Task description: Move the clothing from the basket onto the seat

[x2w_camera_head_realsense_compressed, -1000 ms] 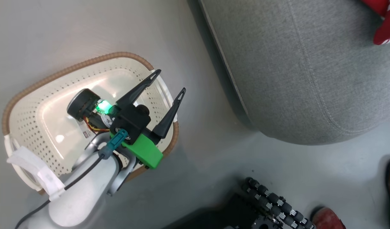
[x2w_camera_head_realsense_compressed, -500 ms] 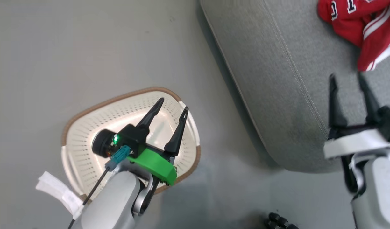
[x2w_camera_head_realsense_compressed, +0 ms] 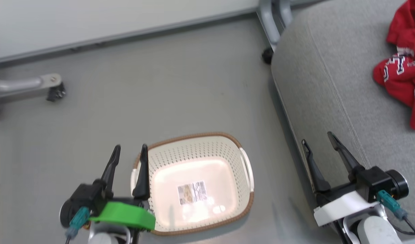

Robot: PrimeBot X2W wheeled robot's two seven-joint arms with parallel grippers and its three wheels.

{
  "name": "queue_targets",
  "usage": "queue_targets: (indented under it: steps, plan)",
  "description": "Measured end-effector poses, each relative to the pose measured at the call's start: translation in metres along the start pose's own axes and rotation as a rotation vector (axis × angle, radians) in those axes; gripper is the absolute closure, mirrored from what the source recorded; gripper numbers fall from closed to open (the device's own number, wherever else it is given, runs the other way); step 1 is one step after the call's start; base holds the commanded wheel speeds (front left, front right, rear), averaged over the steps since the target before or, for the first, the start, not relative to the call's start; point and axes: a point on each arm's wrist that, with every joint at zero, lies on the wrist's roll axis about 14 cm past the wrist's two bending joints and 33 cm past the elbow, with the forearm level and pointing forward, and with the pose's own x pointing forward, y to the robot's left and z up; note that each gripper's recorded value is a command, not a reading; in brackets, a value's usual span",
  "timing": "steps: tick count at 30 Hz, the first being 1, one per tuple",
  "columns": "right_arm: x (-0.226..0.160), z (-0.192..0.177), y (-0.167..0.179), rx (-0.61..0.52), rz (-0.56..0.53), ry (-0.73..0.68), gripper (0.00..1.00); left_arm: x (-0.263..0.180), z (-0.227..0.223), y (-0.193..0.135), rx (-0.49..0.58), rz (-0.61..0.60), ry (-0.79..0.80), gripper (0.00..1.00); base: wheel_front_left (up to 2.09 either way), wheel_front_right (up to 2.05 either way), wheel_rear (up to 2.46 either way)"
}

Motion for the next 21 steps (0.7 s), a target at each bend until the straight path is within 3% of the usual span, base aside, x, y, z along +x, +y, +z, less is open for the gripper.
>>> queue_targets:
  steps: [10,21]
  plan:
    - [-0.029,0.068,0.026,0.001,0.048,-0.199,0.0,-0.075,0.055,0.011,0.125,0.063,-0.165,0.0,0.0,0.0,0.0]
    - [-0.06,0.064,0.022,0.024,0.007,-0.189,0.0,-0.109,0.065,0.012,0.138,0.1,-0.21,0.0,0.0,0.0,0.0]
